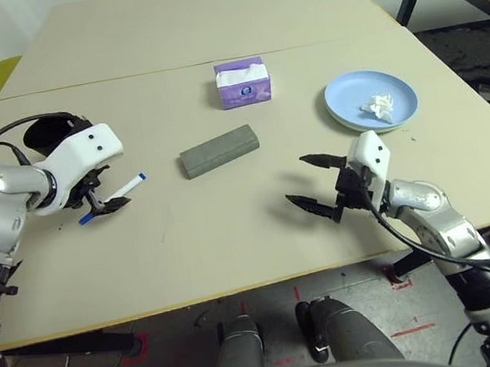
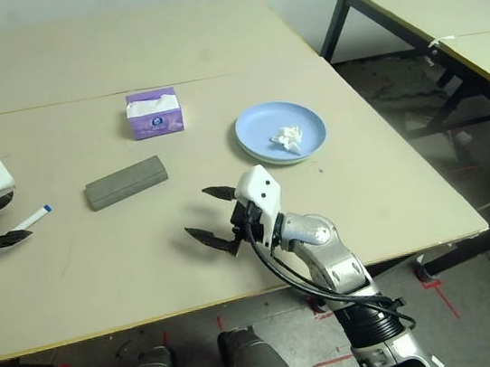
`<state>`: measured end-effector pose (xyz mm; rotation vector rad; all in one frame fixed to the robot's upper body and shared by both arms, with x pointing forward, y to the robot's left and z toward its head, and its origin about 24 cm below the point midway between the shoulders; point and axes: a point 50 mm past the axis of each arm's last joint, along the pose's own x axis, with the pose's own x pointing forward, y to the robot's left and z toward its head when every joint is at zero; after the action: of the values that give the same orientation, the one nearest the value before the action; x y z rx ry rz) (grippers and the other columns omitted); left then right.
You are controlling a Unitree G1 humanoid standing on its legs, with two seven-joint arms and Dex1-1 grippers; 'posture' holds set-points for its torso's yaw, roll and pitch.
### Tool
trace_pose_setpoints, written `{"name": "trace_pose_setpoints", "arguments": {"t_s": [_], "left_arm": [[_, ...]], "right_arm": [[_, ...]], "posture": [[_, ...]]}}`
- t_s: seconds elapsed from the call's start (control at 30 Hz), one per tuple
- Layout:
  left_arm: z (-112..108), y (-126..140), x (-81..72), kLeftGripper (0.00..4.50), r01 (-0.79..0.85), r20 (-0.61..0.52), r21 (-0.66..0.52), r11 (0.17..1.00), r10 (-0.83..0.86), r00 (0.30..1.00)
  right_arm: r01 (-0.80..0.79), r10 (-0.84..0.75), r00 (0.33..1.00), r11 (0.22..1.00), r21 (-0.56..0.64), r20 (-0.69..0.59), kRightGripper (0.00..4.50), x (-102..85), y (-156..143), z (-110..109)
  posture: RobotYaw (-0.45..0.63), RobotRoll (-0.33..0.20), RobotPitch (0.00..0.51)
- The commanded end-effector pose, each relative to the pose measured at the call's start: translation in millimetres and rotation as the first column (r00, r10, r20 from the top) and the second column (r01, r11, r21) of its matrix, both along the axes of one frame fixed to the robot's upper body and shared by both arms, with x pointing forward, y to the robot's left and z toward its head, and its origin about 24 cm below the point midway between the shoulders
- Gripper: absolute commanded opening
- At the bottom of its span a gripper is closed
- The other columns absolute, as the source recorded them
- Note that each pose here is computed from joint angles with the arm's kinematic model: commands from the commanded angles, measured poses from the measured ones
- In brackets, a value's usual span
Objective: Organize and tidy the items on the table.
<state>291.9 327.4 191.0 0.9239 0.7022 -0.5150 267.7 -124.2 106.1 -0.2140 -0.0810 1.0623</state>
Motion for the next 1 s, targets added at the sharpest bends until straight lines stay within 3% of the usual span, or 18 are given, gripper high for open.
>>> {"name": "trace_pose_setpoints", "arguments": {"t_s": [0.03,0.3,0.83,1.0], "left_arm": [[-8,4,0.5,4.48,-0.059,-0.021,-0.007,0.998,0.059,0.998],[-24,10,6.3,4.48,-0.152,-0.071,-0.014,0.988,0.151,0.986],[-46,20,11.6,4.48,-0.174,-0.093,-0.018,0.985,0.172,0.981],[-43,15,11.0,2.84,-0.153,-0.097,-0.066,0.986,0.146,0.985]], "right_arm": [[-0.013,0.013,1.000,1.000,-0.014,0.002,4.50,-2.7,1,1],[-0.013,0.013,1.000,1.000,-0.023,0.017,4.50,-2.2,0,6],[0.001,0.000,0.999,1.000,-0.020,0.040,4.50,-2.5,0,13],[0.004,-0.004,0.999,1.000,-0.019,0.037,4.50,-2.1,0,12]], "posture": [[-0.12,0.000,0.146],[-0.13,0.000,0.141],[-0.15,0.000,0.134],[-0.14,0.000,0.137]]}}
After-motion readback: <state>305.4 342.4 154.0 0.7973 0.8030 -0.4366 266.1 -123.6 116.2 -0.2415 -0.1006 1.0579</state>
